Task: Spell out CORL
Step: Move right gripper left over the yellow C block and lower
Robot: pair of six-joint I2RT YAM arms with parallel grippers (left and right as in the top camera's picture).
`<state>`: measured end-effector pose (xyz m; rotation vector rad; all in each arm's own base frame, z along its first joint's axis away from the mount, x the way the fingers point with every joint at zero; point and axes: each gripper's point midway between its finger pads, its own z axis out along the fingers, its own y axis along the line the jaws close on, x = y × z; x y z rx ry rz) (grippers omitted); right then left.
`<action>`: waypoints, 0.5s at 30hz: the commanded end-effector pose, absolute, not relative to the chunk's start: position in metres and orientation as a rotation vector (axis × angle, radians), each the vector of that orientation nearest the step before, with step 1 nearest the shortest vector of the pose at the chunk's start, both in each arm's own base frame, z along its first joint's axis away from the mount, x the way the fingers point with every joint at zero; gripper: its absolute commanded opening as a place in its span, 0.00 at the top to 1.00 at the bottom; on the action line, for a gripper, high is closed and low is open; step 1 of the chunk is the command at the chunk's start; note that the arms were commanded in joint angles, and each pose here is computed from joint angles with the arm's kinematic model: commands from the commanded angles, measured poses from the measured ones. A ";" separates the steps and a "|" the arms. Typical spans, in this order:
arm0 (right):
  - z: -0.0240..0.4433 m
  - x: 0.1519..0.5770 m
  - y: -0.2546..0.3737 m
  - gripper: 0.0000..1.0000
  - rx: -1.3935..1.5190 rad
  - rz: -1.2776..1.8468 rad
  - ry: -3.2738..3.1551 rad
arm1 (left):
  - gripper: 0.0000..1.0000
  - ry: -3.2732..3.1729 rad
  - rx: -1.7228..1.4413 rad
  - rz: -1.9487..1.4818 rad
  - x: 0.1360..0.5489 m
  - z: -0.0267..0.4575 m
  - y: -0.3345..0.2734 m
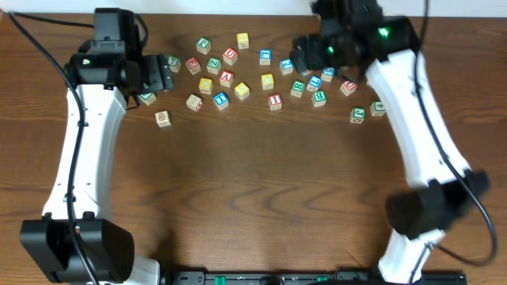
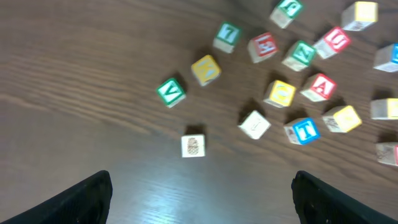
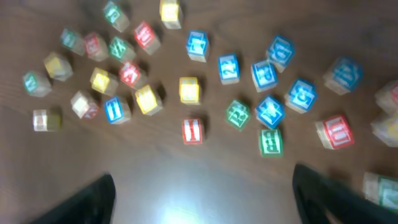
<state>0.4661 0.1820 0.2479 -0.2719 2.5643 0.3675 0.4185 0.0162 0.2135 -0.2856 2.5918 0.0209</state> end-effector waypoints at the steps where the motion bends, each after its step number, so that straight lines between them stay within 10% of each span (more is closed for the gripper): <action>1: 0.240 0.484 0.209 0.18 -0.313 0.371 2.562 | 0.09 2.586 -0.302 0.069 0.415 0.219 0.030; 15: 0.139 0.504 0.285 0.03 -0.298 0.411 2.669 | 0.09 2.651 -0.329 0.079 0.400 0.211 0.035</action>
